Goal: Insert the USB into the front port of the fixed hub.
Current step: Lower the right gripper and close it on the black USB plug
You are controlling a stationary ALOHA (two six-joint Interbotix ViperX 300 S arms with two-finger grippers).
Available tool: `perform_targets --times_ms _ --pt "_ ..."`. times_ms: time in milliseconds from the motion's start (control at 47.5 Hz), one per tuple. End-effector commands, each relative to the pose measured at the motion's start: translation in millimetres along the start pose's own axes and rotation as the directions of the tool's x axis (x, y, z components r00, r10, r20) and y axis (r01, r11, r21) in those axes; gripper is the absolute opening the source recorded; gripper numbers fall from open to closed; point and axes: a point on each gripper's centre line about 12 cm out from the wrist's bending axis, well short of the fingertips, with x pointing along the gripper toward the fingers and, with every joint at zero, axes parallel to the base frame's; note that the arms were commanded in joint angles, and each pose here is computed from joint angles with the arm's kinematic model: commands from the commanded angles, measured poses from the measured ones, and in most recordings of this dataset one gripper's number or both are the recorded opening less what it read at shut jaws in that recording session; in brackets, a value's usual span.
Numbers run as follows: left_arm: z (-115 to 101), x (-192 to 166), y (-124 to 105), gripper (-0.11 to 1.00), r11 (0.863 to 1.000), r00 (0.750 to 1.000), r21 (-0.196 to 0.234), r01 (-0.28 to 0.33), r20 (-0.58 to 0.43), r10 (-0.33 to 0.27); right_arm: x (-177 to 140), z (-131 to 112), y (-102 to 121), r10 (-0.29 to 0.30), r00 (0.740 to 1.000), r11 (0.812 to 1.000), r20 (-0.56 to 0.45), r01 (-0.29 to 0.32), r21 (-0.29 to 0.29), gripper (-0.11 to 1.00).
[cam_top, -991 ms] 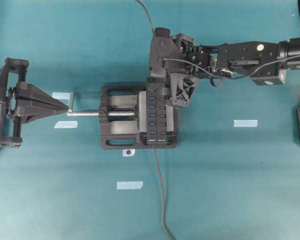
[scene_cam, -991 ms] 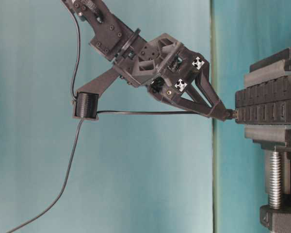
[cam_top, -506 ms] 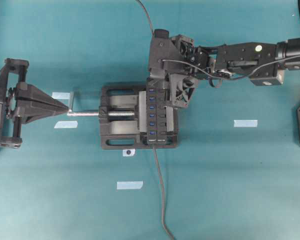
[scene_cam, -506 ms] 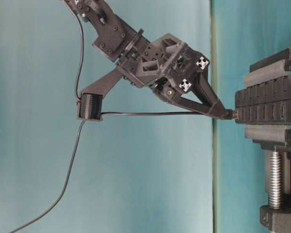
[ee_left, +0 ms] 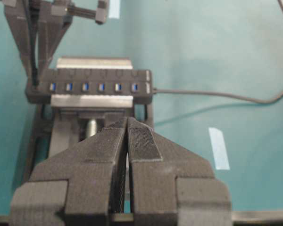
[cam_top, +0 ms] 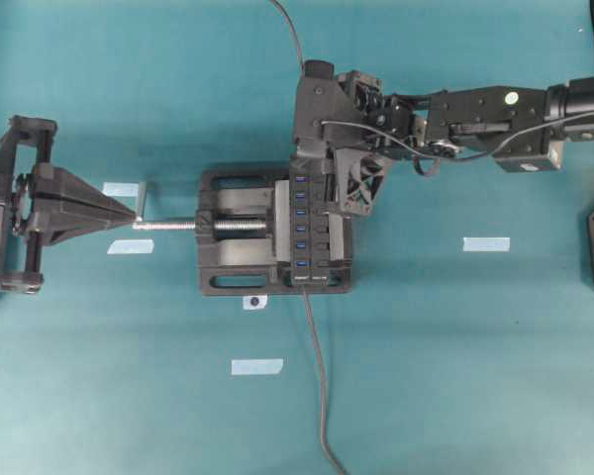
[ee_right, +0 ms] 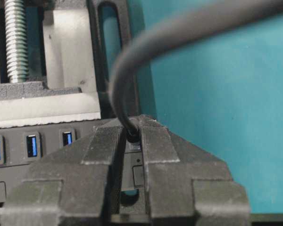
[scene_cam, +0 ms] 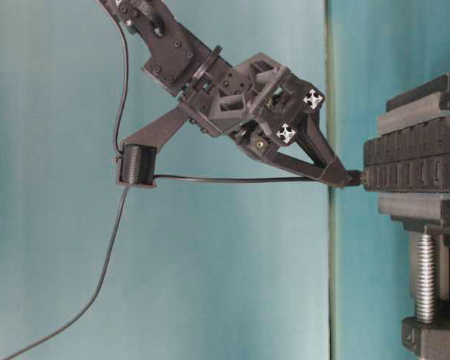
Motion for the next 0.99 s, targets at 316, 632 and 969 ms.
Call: perform_targets --times_ms 316,632,969 --pt "5 0 -1 0.0 1.0 1.0 -0.03 0.004 0.015 -0.003 -14 20 3 0.002 0.998 1.0 0.065 -0.001 -0.009 0.1" --pt "4 0 -3 0.0 1.0 1.0 -0.026 0.012 0.012 -0.012 -34 34 7 0.007 0.994 1.0 0.109 -0.006 -0.009 0.09" --pt "4 0 -3 0.0 0.999 1.0 -0.029 0.014 0.012 -0.013 -58 47 19 0.034 0.995 0.999 0.091 -0.031 -0.028 0.09"
